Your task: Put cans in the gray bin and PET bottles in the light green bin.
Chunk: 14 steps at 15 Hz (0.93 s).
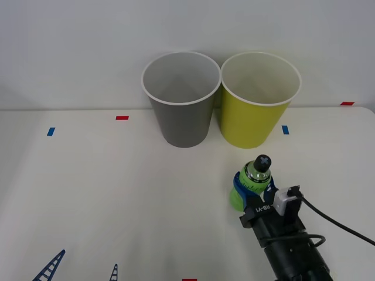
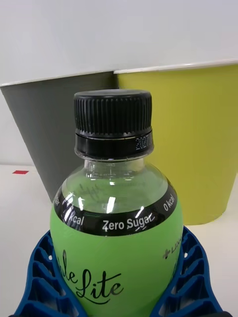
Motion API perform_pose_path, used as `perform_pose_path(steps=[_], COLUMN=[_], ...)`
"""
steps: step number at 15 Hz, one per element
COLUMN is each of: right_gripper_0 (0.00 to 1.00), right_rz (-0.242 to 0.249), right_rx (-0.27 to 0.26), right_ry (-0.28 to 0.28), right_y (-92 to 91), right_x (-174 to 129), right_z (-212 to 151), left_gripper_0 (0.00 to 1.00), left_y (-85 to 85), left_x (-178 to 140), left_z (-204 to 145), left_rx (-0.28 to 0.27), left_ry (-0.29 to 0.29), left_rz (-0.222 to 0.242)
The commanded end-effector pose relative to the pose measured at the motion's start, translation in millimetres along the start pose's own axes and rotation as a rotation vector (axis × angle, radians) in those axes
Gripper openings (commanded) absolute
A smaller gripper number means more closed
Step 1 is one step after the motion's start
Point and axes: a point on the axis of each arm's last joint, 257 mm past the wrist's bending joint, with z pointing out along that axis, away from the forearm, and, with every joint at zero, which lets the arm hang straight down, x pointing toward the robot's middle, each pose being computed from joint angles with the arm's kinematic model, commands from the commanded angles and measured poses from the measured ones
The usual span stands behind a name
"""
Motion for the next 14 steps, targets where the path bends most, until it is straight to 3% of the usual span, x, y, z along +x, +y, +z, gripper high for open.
perform_pose_path(steps=[1, 4, 8, 14], right_gripper_0=[0.0, 0.0, 0.0, 0.0], right_rz=[-0.001, 0.006, -0.012, -0.025], right_rx=[0.033, 0.036, 0.029, 0.053], right_ry=[0.064, 0.076, 0.029, 0.021], right_y=[-6.8, -4.5, -4.1, -16.7], right_x=[-43, -82, -133, -197], right_z=[3, 12, 29, 59], left_gripper_0=[1.0, 1.0, 1.0, 1.0], left_y=[0.0, 0.0, 0.0, 0.0], left_x=[0, 0, 0, 0], left_z=[0, 0, 0, 0], left_rx=[0.0, 0.0, 0.0, 0.0], left_ry=[0.0, 0.0, 0.0, 0.0], left_rz=[0.0, 0.0, 0.0, 0.0])
